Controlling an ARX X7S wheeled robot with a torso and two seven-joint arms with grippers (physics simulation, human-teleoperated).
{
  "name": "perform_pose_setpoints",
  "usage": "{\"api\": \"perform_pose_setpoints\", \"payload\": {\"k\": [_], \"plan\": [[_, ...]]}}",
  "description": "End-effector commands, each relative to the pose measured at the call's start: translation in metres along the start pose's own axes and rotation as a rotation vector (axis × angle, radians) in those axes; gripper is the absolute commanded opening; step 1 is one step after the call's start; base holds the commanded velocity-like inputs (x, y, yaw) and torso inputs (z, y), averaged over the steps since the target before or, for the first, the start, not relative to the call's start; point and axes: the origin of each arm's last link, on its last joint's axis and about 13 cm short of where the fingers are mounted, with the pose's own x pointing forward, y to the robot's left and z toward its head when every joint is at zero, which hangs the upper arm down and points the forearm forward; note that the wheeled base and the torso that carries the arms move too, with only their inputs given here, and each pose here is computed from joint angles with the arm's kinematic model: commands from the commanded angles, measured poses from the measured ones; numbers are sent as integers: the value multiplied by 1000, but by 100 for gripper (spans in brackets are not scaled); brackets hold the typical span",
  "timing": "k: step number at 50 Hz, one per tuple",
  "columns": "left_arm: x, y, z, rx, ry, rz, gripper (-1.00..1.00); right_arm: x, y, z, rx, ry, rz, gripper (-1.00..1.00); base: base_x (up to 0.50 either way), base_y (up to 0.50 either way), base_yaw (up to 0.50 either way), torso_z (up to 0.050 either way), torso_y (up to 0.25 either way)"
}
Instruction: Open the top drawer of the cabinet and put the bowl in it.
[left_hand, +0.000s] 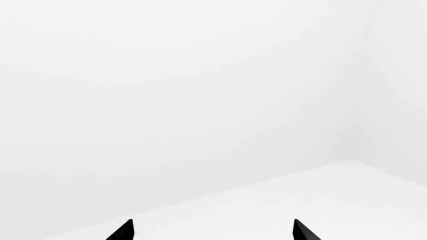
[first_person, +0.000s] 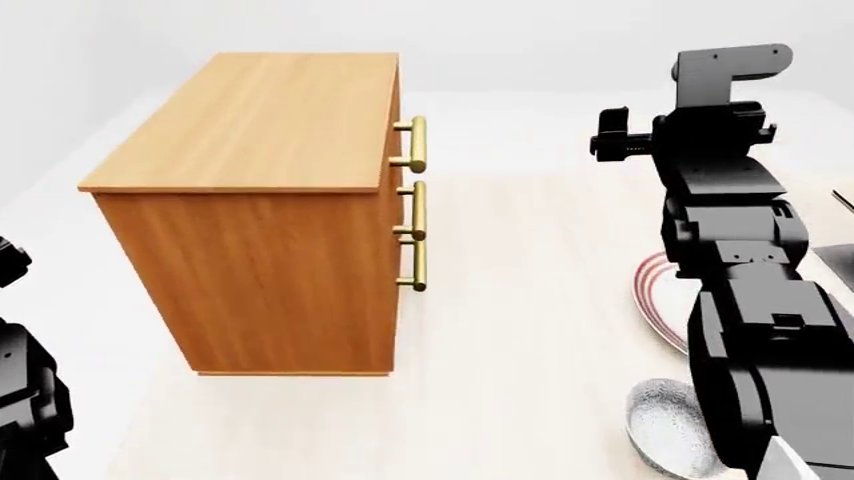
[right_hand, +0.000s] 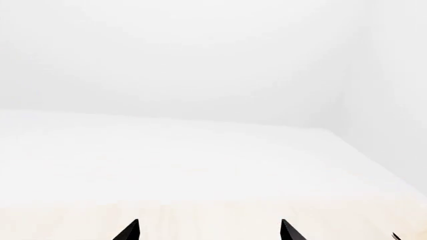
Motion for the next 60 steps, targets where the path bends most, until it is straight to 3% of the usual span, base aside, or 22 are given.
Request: {"api": "perform_pose_setpoints", "payload": {"k": [1,15,21,24,26,29,30,32,35,39,42,51,60], "plan": [[0,-1,1,-1,-4,-1,100,0,0,-1,6,3,-3,100,500,0,0,0,0],[1,-1,2,-4,-6,0,100,-1,-1,-2,38,34,-10,100,498,0,0,0,0],[1,-1,2,-8,-6,-3,100,-5,-1,0,183,197,-31,100,43,0,0,0,0],[1,-1,3,-9,-9,-6,100,-4,-1,3,174,173,-93,100,0,0,0,0,0],[1,-1,3,-10,-10,-7,100,-2,1,3,124,107,-42,100,0,0,0,0,0],[1,-1,3,-10,-10,-7,100,1,6,8,152,-21,-5,100,0,0,0,0,0],[1,-1,2,-10,-10,-7,100,0,7,9,193,24,42,100,0,0,0,0,0],[1,-1,2,-9,-10,-8,100,-4,10,15,359,119,205,100,0,0,0,0,0],[0,-1,2,-10,-10,-9,100,-8,15,22,632,147,405,100,0,0,0,0,0],[1,-2,3,-12,-11,-13,100,-14,25,22,805,208,587,100,0,0,0,0,0],[1,-2,3,-16,-13,-15,100,-16,32,19,867,233,662,100,0,0,0,0,0],[2,-2,4,-25,-15,-21,100,-21,51,1,973,272,720,100,0,0,0,0,0],[2,-2,6,-29,-21,-29,100,-27,70,-7,1164,321,776,100,0,0,0,0,0]]}}
